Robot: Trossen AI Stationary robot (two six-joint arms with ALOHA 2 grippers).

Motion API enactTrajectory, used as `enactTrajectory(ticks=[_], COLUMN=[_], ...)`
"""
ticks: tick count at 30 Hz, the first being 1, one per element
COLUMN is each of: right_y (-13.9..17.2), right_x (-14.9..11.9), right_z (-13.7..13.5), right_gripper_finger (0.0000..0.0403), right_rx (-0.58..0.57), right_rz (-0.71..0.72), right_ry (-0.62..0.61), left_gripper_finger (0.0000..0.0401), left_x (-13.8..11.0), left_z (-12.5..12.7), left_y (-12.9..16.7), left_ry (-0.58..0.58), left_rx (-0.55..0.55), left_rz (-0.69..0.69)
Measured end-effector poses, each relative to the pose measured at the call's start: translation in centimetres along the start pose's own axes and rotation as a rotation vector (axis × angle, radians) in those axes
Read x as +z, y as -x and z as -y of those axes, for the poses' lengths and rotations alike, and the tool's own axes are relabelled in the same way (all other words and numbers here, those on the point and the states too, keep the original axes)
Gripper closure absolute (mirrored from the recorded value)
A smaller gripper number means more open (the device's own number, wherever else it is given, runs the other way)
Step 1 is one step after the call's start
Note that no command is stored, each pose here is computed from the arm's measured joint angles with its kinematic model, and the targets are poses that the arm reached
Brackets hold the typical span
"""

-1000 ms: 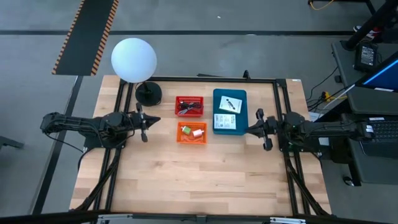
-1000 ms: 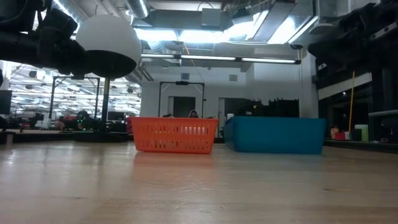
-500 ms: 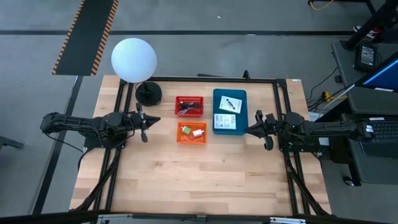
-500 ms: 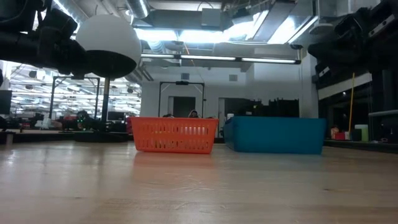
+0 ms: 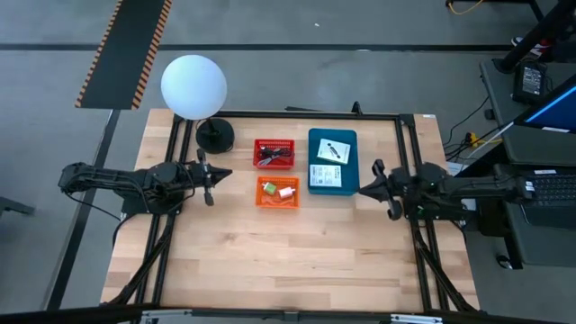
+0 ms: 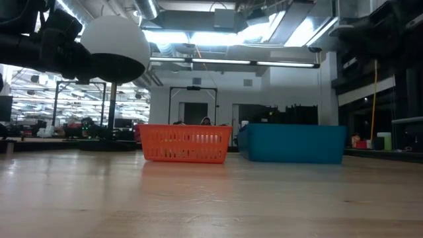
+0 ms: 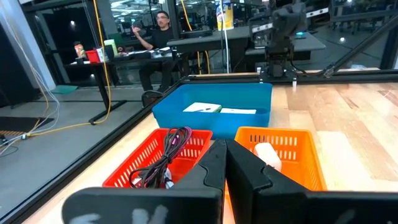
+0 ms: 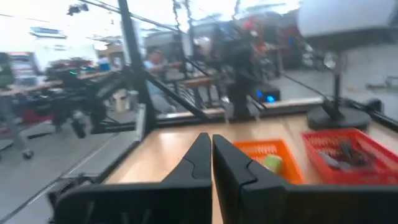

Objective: Pick and place items into bin
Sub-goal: Return to Home Position

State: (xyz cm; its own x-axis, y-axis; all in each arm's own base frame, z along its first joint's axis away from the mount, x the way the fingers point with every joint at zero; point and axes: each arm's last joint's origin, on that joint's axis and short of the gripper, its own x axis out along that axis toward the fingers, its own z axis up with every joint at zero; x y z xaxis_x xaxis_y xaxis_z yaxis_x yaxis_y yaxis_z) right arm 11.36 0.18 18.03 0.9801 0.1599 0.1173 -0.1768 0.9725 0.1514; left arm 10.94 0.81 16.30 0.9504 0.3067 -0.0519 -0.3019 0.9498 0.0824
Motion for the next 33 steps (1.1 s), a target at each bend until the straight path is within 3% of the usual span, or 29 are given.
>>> enactTrajectory(ticks=[5,33], right_y=[0.7,1.4], right_x=[0.4,-0.4], right_z=[-0.8,-0.9], right_gripper_finger=[0.0402,0.0402], right_rx=[0.063,0.061], right_rz=[0.043,-0.024], right_ry=[0.078,0.07], left_gripper_finger=[0.0397,0.0399], left_x=[0.0,0.0], left_z=[0.0,0.0], left_y=[0.0,0.0], left_ry=[0.0,0.0], left_rx=[0.0,0.0], left_rz=[0.0,0.0])
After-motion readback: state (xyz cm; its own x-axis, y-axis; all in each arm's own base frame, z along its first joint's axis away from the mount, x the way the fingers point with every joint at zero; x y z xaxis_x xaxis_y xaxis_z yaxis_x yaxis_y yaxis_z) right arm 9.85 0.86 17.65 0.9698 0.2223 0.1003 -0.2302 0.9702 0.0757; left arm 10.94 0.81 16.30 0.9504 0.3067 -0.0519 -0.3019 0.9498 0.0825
